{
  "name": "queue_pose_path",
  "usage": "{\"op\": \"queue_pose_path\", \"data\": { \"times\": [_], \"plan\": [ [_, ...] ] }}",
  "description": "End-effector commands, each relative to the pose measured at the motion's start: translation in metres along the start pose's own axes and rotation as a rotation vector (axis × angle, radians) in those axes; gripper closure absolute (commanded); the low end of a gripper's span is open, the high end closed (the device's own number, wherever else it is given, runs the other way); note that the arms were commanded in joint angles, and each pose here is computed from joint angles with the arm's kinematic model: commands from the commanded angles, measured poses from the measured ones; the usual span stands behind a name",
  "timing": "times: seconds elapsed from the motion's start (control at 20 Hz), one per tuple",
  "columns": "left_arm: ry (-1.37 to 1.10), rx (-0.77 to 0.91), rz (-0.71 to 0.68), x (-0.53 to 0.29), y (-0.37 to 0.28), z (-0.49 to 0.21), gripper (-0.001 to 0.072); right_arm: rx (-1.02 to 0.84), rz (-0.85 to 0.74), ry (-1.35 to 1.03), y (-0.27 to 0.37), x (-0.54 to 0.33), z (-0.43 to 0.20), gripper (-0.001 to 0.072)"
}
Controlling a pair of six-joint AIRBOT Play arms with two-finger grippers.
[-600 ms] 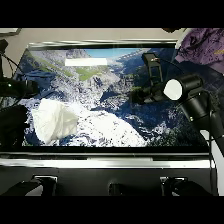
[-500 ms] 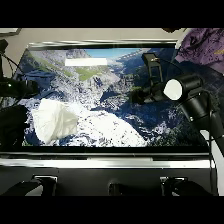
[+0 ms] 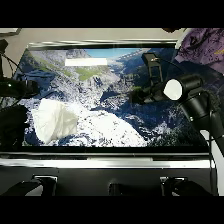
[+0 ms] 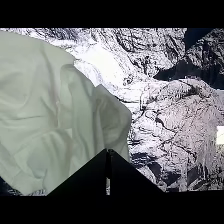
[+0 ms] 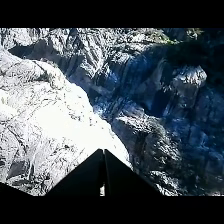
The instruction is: Fold the clothes and pants, and hang the long-sleeved shirts on hangers.
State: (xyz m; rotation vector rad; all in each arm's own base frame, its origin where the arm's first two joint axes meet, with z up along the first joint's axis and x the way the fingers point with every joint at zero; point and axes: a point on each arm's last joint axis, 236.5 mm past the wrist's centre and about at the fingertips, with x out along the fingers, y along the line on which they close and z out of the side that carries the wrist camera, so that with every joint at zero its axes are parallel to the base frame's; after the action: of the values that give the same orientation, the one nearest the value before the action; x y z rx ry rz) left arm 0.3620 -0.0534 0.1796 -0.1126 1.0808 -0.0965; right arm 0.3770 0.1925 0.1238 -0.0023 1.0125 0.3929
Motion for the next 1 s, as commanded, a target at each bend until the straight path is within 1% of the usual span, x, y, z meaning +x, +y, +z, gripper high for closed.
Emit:
{"op": "queue_pose_path", "data": {
  "times": [0.0,0.45,0.5,0.55,0.65,0.7,0.85,0.95],
  "plan": [
    [-0.001,0.001,0.0,0.0,0.0,0.0,0.0689,-0.001,0.001,-0.001,0.0,0.0,0.0,0.068],
    [-0.003,0.0,-0.008,0.0,-0.002,0.001,0.0681,-0.001,0.001,-0.002,0.0,0.0,0.0,0.068],
    [0.017,-0.005,-0.006,0.001,-0.001,-0.004,0.038,-0.001,0.001,-0.001,0.0,0.0,0.0,0.068],
    [0.093,-0.004,-0.001,0.004,-0.001,-0.021,-0.0013,-0.001,0.001,-0.001,0.0,0.0,0.0,0.068],
    [0.17,0.019,0.074,0.015,0.019,-0.036,-0.0013,-0.001,0.0,0.0,0.0,0.0,0.0,0.068],
    [0.221,0.002,0.106,0.025,0.027,-0.05,-0.0013,-0.001,0.0,0.0,0.0,0.0,0.0,0.068],
    [0.303,-0.013,0.122,0.073,0.039,-0.094,-0.0013,0.0,0.002,0.003,0.001,0.0,-0.001,0.068],
    [0.31,-0.036,0.127,0.104,0.045,-0.119,-0.0013,0.002,0.003,0.027,0.001,0.0,-0.006,0.068]
  ]
}}
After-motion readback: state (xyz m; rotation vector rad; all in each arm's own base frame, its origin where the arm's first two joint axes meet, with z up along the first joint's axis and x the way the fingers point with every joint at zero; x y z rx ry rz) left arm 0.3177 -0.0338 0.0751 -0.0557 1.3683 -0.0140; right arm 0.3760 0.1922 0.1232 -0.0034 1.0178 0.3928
